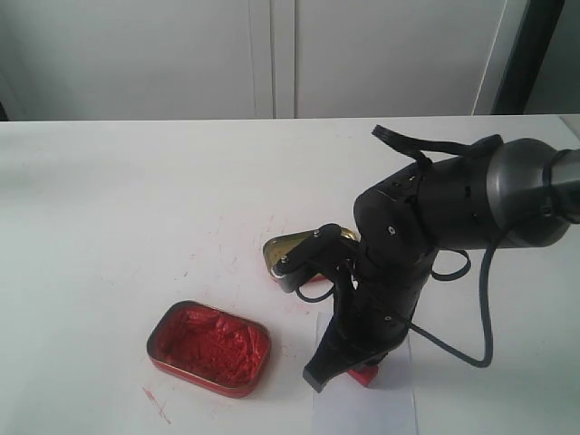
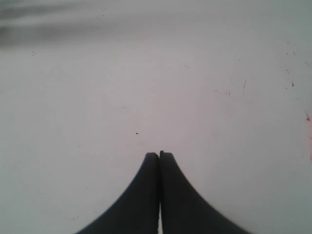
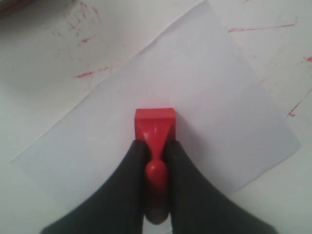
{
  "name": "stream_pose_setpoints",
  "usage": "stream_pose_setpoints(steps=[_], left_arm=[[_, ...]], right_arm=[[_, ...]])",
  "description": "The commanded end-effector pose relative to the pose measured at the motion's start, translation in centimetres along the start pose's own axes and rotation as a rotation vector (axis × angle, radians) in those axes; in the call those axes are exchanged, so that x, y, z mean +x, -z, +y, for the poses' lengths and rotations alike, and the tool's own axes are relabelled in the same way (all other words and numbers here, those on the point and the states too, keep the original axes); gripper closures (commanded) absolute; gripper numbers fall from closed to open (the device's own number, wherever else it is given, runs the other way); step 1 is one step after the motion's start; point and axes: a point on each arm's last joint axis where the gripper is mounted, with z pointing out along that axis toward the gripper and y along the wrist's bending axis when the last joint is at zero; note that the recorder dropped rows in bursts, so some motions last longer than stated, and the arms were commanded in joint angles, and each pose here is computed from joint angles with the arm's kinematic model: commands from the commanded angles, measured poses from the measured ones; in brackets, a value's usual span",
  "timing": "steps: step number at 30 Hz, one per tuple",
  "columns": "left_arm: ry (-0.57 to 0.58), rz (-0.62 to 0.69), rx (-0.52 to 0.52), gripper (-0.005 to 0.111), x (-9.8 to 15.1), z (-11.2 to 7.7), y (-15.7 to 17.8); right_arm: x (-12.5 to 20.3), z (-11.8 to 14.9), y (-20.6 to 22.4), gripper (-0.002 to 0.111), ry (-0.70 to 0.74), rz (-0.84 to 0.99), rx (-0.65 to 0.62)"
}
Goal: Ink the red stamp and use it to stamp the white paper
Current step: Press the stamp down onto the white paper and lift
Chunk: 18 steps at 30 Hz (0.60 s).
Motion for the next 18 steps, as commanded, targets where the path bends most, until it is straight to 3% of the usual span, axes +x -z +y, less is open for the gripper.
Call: stream_pose_setpoints(steps=[1,18], left_arm=[[0.001,-0.001,0.007,0.107,0.1,0.0,0.0],[0.001,-0.001,0.007,0.107,0.1,0.0,0.0]], right_arm=[[1.5,0.1,-3.0,0.108,0.004,0.159,-0.01],[-0.3,-0.1,1.3,0.108,-0.024,0.003,0.006]])
